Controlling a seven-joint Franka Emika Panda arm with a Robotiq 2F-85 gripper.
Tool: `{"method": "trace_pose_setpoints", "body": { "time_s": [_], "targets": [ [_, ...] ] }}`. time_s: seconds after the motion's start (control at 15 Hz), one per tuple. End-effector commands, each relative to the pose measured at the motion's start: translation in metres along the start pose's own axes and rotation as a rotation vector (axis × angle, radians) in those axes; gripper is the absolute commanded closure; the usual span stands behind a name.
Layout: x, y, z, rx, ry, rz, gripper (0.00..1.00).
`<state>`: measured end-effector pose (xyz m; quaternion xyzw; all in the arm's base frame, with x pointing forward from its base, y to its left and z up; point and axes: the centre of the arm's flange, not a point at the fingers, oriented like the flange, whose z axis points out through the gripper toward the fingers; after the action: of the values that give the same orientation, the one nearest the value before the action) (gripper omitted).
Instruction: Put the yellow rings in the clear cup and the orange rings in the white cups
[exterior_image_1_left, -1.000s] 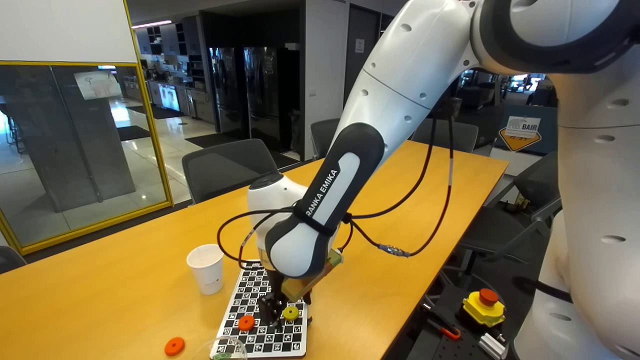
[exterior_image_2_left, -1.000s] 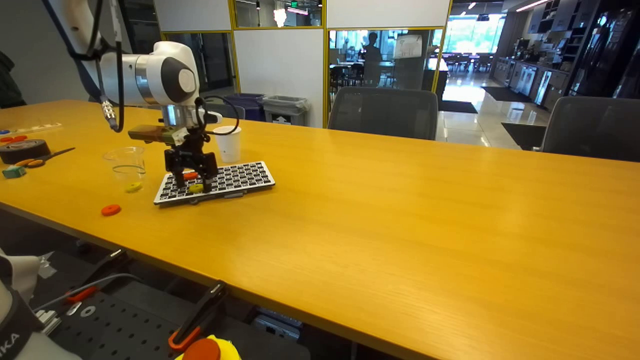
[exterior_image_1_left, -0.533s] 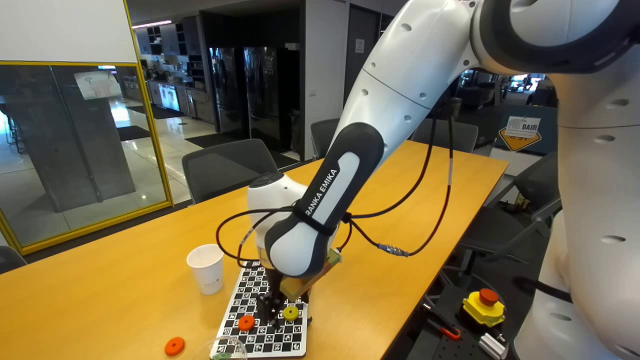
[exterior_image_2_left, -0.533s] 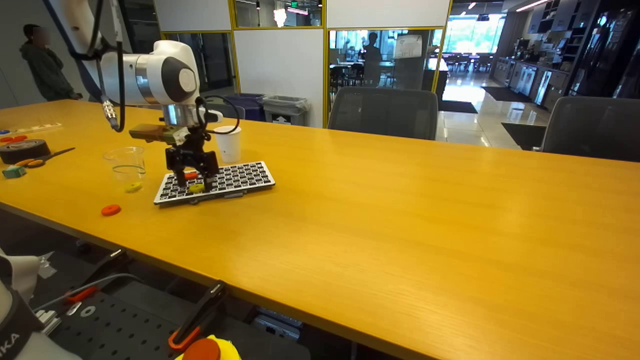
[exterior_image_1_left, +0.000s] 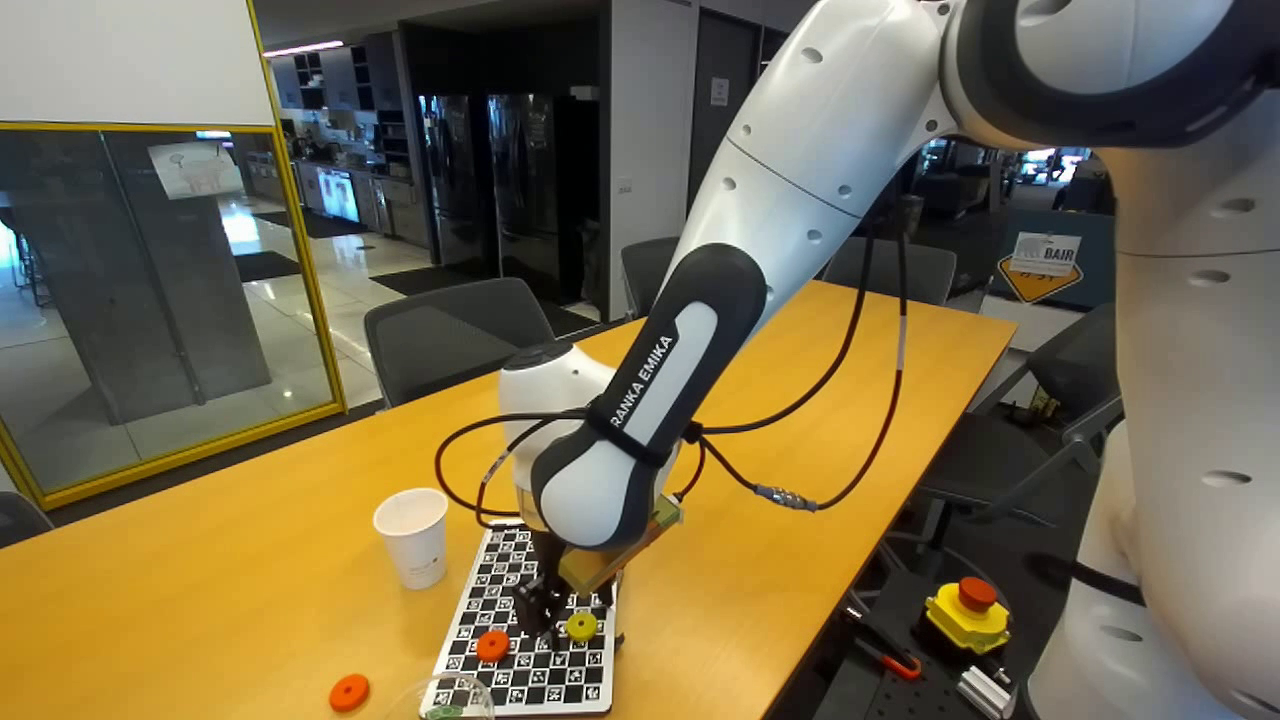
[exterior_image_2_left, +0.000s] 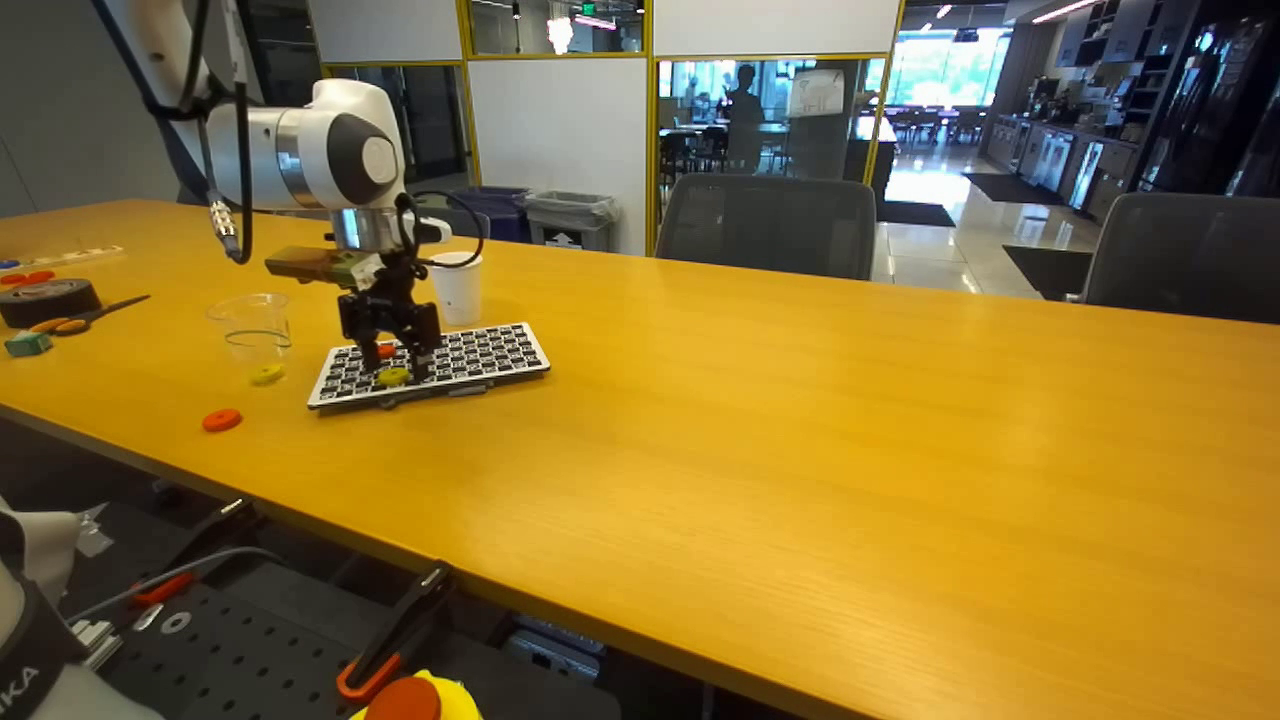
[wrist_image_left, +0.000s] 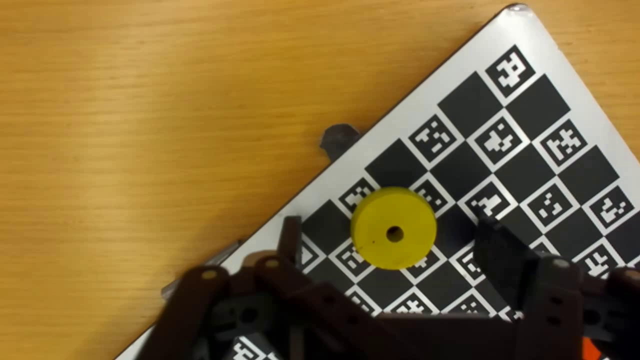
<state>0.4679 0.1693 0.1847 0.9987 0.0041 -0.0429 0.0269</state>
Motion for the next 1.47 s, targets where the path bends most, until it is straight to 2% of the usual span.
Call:
{"method": "trace_pose_setpoints", "body": {
  "time_s": [0.0,0.33,0.47,0.73,1.07,1.4],
  "targets": [
    [0.004,0.001,-0.003,0.014,0.024,0.004,0.41],
    [0.006,0.003,-0.006,0.009,0.026,0.011,0.81],
    [0.006,0.002,-0.012,0.002,0.015,0.010,0.77],
    [0.000,-0.013,-0.036,0.008,0.045,-0.023,0.77],
    [-0.008,-0.053,-0.082,0.019,0.117,-0.106,0.77],
    [-0.034,-0.097,-0.112,0.008,0.146,-0.209,0.77]
  ]
}}
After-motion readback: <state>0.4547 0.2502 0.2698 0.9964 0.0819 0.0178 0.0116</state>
